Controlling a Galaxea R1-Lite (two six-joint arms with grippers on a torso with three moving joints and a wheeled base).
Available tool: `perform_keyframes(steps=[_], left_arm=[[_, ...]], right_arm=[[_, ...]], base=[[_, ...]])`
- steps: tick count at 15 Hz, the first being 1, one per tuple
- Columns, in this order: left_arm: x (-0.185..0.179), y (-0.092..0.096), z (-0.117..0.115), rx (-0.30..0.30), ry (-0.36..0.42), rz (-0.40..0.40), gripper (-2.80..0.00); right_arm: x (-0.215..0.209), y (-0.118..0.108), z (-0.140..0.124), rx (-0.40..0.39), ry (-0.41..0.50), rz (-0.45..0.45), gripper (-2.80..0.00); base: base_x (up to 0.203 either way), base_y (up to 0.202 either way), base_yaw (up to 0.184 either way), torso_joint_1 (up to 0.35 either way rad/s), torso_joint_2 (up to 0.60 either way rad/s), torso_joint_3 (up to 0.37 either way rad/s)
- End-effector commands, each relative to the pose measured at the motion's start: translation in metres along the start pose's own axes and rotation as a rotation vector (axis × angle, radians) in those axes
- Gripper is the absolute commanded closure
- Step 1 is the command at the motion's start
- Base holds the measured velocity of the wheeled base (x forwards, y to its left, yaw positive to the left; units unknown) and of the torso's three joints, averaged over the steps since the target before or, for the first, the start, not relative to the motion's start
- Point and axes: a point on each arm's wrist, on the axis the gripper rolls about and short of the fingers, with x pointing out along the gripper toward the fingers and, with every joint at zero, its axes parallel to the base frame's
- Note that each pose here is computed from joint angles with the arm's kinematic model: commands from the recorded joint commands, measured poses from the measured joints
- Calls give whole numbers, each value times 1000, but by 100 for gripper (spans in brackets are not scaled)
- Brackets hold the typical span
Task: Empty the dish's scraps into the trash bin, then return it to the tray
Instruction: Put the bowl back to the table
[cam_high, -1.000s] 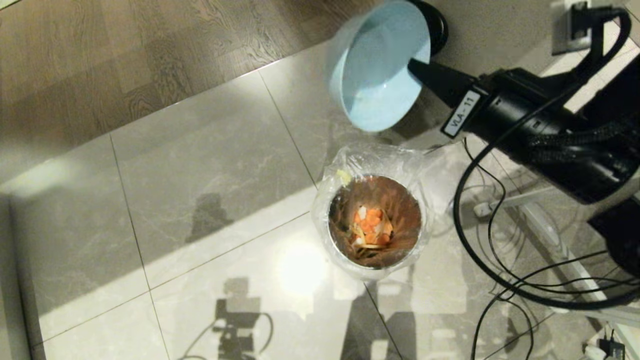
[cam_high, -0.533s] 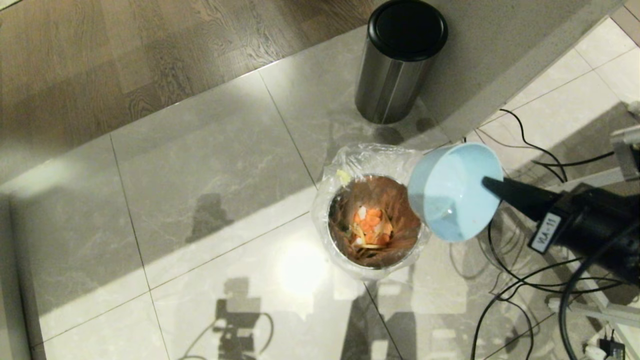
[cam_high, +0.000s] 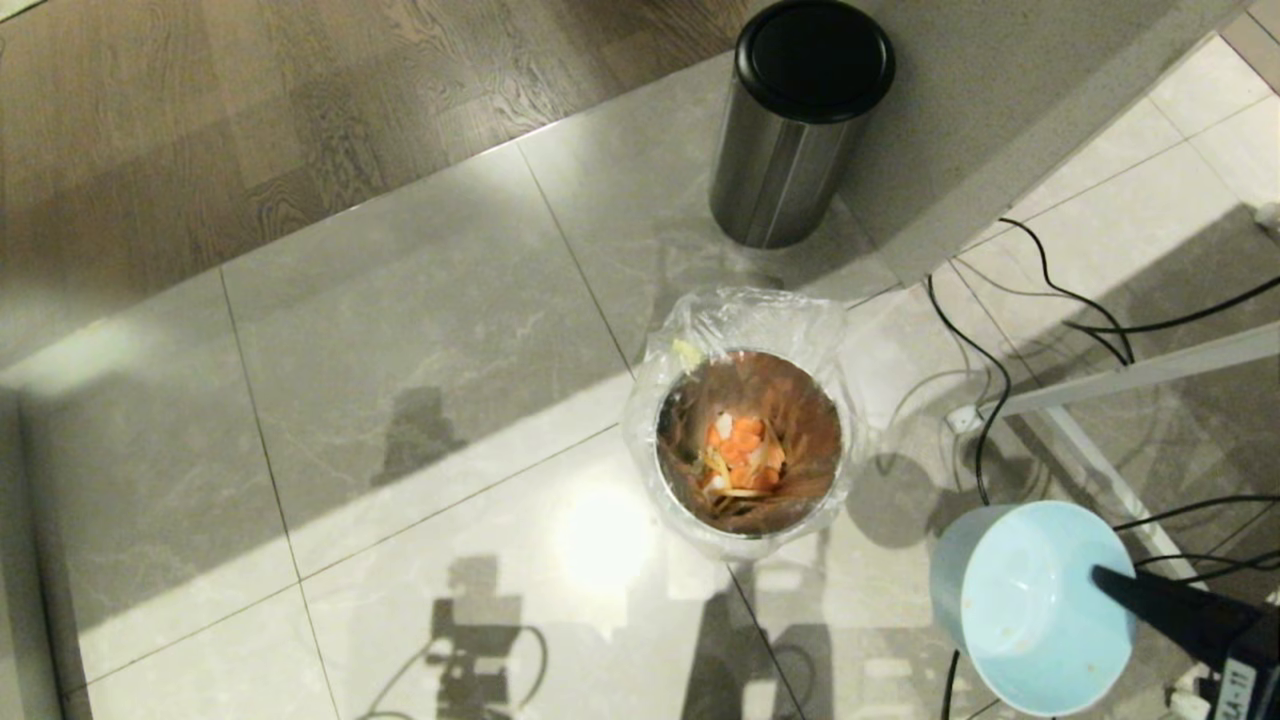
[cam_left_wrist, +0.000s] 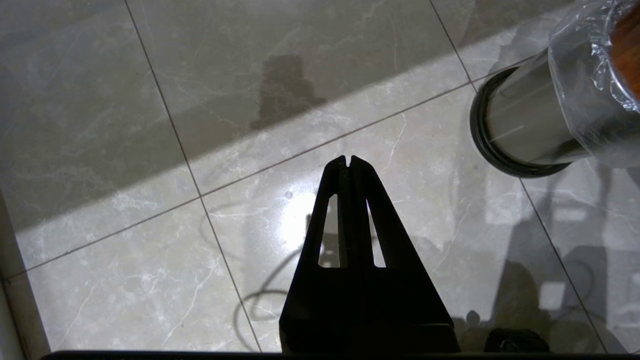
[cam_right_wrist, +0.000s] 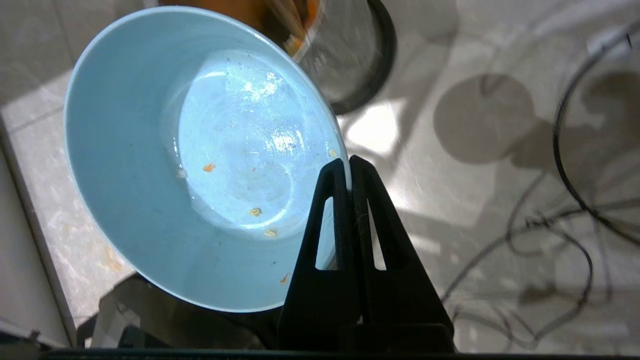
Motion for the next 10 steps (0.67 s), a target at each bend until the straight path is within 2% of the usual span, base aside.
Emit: perform_keyframes(steps=[1, 6, 10], left_arm=[[0, 0, 0, -1, 1, 0, 0], [0, 0, 0, -1, 0, 1, 0], [0, 0, 0, -1, 1, 0, 0]], right_arm=[[-14, 0, -6, -1, -34, -12, 0], [-14, 0, -6, 0, -32, -12, 0], [-24, -3, -24, 3, -24, -52, 0]], base=[[0, 0, 0, 0, 0, 0], [0, 0, 0, 0, 0, 0], [0, 0, 0, 0, 0, 0]])
